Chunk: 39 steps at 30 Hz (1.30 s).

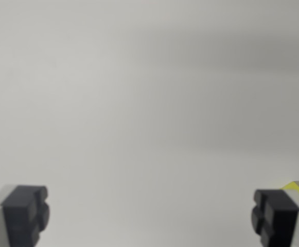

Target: Pick yellow cube

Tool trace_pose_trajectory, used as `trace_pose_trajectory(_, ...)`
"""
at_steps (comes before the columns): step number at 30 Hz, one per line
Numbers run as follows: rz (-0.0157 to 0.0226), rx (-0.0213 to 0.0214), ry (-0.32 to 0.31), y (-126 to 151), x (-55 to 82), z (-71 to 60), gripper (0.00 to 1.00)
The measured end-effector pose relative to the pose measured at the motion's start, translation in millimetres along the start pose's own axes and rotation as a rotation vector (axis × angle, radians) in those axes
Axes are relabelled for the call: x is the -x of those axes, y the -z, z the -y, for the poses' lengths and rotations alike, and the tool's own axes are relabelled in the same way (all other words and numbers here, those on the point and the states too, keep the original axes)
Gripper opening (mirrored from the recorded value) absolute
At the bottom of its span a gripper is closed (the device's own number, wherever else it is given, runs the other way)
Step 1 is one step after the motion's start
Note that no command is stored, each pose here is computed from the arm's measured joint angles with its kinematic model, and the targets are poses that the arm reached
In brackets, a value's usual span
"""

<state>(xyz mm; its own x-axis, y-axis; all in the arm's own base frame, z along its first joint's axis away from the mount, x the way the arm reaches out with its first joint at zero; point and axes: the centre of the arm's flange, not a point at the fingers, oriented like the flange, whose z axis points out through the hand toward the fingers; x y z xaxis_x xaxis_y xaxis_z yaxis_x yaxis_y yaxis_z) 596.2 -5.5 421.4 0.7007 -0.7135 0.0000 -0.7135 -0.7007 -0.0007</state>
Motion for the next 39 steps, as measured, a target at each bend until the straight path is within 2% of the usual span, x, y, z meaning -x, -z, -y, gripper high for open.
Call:
trace_pose_trajectory(5,0.0002,0.0002,0.003,-0.4,0.0,-0.5,1.0)
trace_pose_trajectory(8,0.0008,0.0008,0.019,-4.3,0.1,-5.3,1.0)
trace_pose_trajectory(39,0.0007,0.0005,0.191,-81.1,-12.6,-95.8,1.0)
